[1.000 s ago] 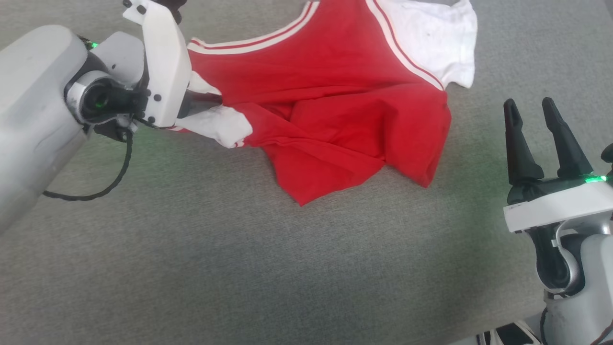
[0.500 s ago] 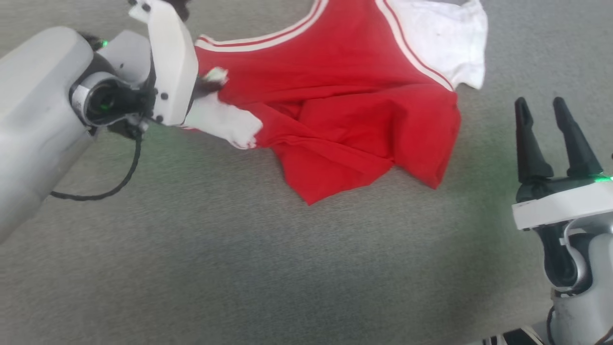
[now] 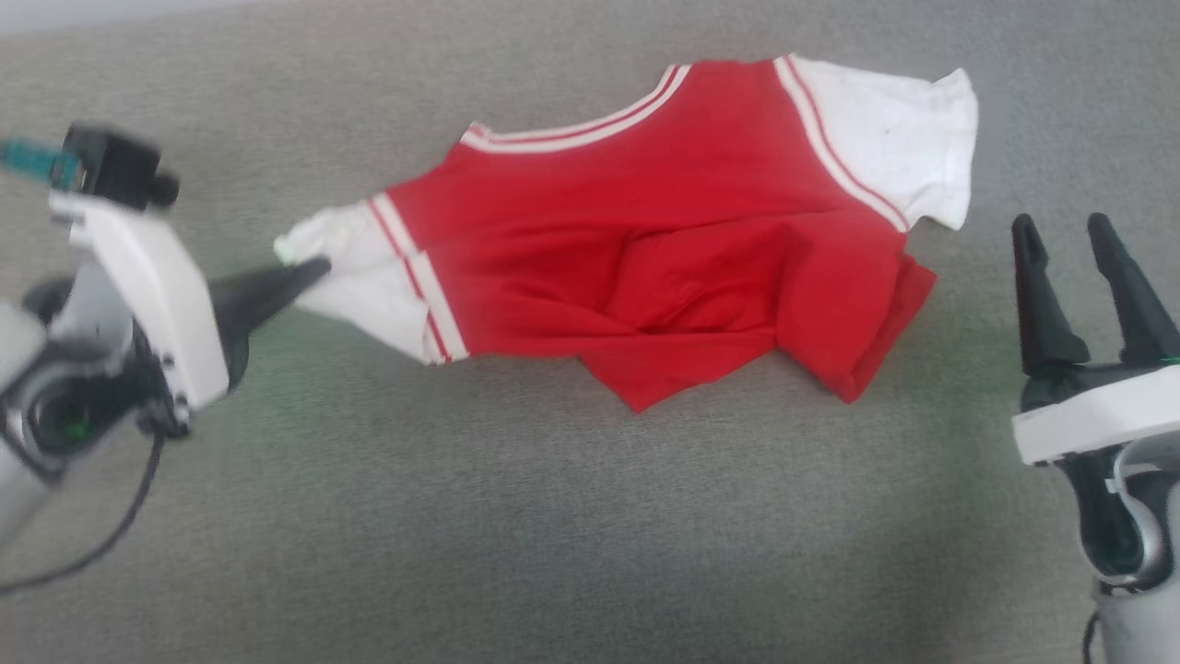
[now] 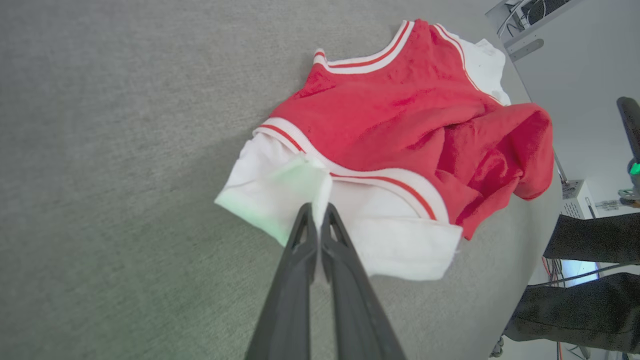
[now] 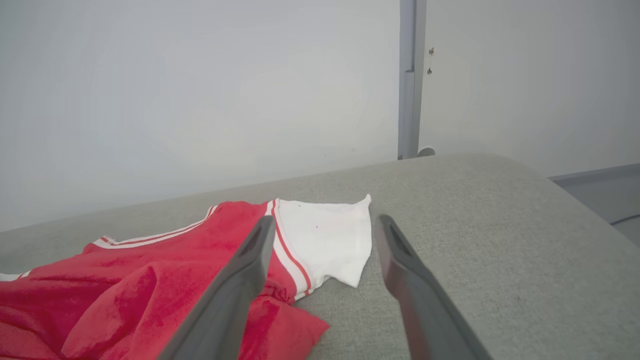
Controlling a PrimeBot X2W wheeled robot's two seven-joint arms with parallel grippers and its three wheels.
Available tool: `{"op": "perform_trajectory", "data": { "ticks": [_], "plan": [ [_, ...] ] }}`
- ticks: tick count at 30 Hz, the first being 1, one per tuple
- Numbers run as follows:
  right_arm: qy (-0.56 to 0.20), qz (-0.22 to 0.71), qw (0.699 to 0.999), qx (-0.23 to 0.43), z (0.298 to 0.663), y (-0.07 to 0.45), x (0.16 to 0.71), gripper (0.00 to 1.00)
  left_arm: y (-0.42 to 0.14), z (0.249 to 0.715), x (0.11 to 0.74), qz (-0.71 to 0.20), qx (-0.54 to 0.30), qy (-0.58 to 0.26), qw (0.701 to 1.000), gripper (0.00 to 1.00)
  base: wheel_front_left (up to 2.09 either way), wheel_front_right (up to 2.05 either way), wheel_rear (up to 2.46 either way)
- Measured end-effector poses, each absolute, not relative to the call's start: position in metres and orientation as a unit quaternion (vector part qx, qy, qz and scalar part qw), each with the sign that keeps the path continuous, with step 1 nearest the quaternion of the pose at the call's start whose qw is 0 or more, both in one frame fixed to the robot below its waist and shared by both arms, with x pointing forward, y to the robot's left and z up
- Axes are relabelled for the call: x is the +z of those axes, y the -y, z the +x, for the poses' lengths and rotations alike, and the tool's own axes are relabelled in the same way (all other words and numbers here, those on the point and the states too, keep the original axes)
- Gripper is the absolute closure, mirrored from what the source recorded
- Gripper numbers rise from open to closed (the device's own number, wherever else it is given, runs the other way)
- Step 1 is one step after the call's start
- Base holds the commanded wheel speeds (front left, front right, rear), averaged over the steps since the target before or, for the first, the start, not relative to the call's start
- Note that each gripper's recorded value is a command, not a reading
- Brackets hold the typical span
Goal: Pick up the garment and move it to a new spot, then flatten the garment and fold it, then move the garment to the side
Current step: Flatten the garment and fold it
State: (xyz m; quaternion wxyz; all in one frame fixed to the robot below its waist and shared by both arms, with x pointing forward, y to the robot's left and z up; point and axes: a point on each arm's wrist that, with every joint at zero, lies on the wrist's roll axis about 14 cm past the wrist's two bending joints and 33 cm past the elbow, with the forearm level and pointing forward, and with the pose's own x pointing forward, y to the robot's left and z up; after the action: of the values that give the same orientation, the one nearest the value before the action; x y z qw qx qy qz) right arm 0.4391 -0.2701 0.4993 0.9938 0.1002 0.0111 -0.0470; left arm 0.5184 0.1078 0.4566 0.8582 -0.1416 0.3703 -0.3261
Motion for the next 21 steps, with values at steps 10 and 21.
{"op": "perform_trajectory", "data": {
  "ticks": [10,21],
  "plan": [
    [-0.030,0.062,0.997,-0.018,0.447,0.268,0.512,0.00,-0.141,0.494,0.429,-0.171,-0.257,-0.341,0.888,0.00,0.00,0.00,0.00],
    [-0.135,-0.050,0.986,0.079,0.500,0.250,0.505,0.00,-0.178,0.508,0.447,-0.184,-0.186,-0.179,0.948,0.00,0.00,0.00,0.00]
  ]
}}
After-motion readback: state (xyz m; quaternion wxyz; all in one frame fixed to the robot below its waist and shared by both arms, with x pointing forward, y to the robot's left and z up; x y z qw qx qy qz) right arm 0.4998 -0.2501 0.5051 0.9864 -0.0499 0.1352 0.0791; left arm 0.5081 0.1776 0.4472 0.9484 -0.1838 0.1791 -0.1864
